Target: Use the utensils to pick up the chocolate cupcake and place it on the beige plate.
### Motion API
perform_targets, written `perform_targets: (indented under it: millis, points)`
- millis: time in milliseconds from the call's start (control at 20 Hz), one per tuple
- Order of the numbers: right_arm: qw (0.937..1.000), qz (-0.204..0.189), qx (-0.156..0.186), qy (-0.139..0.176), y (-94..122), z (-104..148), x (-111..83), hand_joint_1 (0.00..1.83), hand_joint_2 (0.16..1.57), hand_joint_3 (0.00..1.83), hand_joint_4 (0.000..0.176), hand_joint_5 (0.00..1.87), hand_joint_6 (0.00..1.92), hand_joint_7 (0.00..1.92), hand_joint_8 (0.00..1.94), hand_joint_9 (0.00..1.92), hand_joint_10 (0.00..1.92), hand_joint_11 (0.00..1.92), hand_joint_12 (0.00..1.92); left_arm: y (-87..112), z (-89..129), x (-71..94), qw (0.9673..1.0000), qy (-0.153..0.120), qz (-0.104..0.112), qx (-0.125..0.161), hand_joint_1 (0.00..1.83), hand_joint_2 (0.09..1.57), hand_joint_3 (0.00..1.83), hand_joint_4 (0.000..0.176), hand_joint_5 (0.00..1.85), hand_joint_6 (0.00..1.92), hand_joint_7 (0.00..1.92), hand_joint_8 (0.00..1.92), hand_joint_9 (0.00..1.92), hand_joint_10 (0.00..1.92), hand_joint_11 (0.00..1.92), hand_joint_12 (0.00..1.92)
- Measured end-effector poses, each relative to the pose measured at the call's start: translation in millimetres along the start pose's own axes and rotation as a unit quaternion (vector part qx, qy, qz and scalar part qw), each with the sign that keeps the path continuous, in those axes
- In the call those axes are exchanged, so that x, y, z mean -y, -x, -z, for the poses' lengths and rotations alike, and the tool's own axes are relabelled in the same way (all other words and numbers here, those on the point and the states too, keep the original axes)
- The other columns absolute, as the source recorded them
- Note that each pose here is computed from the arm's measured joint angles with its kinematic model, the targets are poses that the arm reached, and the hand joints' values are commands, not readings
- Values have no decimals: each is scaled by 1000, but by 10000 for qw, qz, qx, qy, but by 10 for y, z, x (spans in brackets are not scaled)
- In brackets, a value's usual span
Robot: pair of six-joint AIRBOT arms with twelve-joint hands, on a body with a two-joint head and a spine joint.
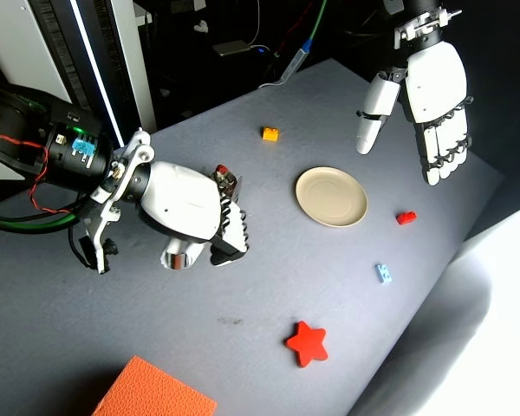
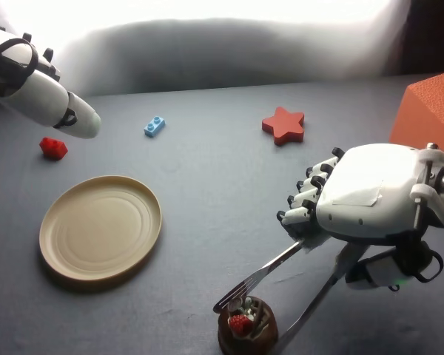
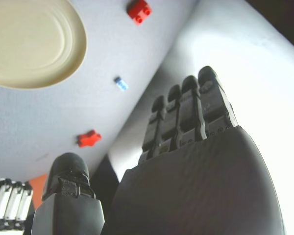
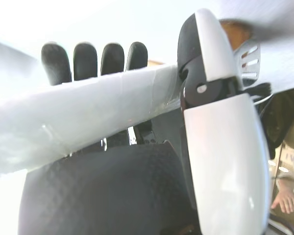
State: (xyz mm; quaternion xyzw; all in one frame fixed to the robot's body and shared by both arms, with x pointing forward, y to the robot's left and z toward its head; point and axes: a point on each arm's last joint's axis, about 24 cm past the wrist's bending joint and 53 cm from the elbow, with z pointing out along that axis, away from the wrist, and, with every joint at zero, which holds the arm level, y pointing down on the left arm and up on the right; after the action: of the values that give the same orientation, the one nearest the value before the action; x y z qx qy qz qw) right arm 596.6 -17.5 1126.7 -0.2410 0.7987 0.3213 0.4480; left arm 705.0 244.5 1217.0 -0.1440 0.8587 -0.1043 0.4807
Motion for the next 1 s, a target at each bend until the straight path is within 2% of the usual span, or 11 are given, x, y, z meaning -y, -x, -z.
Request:
perform_targets:
  millis: [300, 500, 600, 650, 700, 800, 850, 900, 950, 1000]
  points:
    - [10000, 16, 40, 24, 17, -11, -20, 1009, 1110, 0, 0, 378, 1263, 362, 1524, 363, 1656, 366, 1745, -1, 0, -6, 10000, 10, 1, -3, 27, 1110, 0, 0, 0, 0, 0, 0, 3, 1, 5, 3]
    - [10000, 27, 47, 25, 20, -11, -21, 987, 1123, 1, 0, 391, 1113, 373, 1502, 359, 1658, 348, 1749, 1, 1, -2, 10000, 5, 2, -1, 17, 1109, 0, 0, 0, 0, 0, 0, 0, 0, 0, 0]
    - [10000, 66, 58, 27, 13, -14, -20, 987, 1124, 1, 0, 386, 1101, 371, 1502, 357, 1659, 345, 1750, 2, 2, -2, 10000, 6, 4, 0, 18, 1109, 0, 0, 0, 0, 0, 0, 0, 0, 0, 0]
    - [10000, 65, 43, 25, 1, -15, -19, 988, 1112, 0, 0, 422, 1006, 406, 1458, 394, 1633, 396, 1736, 2, 2, -2, 10000, 6, 4, 0, 18, 1111, 1, 0, 0, 0, 0, 0, 0, 0, 0, 0]
    - [10000, 65, 39, 27, -1, -16, -21, 988, 1112, 0, 0, 422, 1006, 406, 1458, 394, 1633, 396, 1736, 2, 2, -3, 10000, 8, 4, -1, 18, 1111, 1, 0, 0, 0, 0, 0, 0, 0, 0, 0]
    - [10000, 67, 44, 27, 1, -16, -21, 1023, 1124, 0, 0, 444, 1018, 407, 1484, 411, 1632, 416, 1746, 3, 2, 0, 10000, 2, 4, 1, 14, 1104, 0, 0, 0, 0, 0, 0, 0, 0, 12, 6]
    - [10000, 67, 46, 27, 2, -16, -21, 1042, 1220, 15, 0, 653, 1318, 427, 1508, 432, 1654, 438, 1763, 3, 2, -1, 10000, 4, 4, 0, 17, 1105, 0, 0, 0, 0, 0, 0, 3, 1, 19, 9]
    - [10000, 65, 46, 28, 2, -16, -21, 1075, 1244, 1, 0, 714, 1376, 460, 1511, 470, 1657, 489, 1750, 2, 2, -2, 10000, 6, 4, 0, 23, 1105, 0, 0, 0, 0, 0, 0, 0, 0, 15, 9]
    - [10000, 72, 44, 27, 1, -16, -21, 1075, 1244, 1, 0, 714, 1376, 460, 1511, 470, 1657, 489, 1750, 2, 2, -2, 10000, 6, 4, 0, 23, 1105, 0, 0, 0, 0, 0, 0, 0, 0, 15, 9]
    - [10000, 67, 41, 27, 0, -16, -21, 1155, 1257, 1, 0, 716, 1245, 670, 1603, 511, 1643, 527, 1720, 2, 2, -2, 10000, 6, 4, 0, 34, 1103, 0, 0, 0, 0, 0, 0, 0, 0, 13, 8]
